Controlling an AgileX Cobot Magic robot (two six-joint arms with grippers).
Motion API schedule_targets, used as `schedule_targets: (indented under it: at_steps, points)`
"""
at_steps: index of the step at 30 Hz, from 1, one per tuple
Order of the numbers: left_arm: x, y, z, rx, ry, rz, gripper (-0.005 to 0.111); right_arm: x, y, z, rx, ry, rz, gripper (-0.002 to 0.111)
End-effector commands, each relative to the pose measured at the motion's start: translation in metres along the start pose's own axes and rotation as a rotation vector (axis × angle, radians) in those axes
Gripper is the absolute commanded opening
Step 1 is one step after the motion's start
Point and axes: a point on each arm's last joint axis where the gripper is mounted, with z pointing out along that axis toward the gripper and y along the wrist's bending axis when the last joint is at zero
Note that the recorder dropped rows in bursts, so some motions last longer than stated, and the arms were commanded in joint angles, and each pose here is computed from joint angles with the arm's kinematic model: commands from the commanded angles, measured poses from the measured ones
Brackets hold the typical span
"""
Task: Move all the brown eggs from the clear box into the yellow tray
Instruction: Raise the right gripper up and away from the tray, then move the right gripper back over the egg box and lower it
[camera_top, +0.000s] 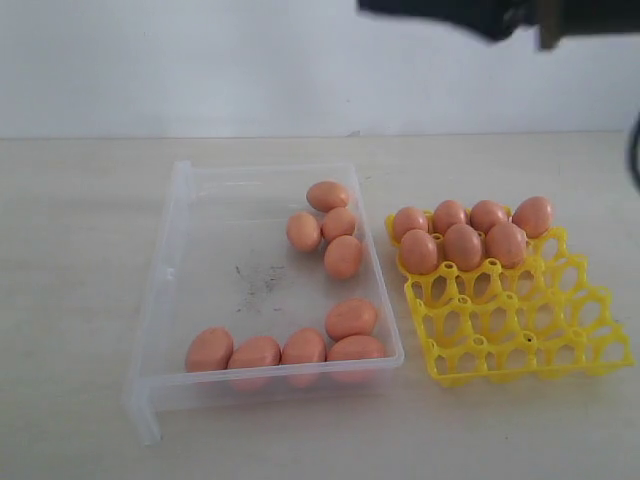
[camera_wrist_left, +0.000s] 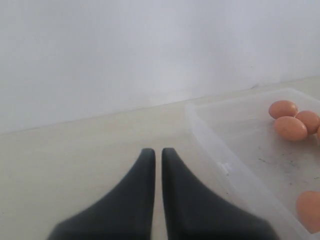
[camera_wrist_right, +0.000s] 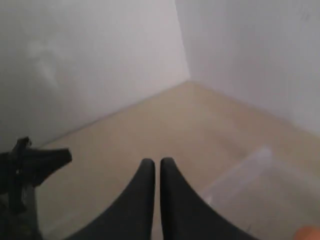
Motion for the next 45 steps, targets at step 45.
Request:
schedule_targets:
  at_steps: [45]
  points:
    - [0.001,-0.001,0.0,0.007,0.0,-0.007,0.004,0.045,-0.111,0.191,0.459,0.964,0.067,0.012]
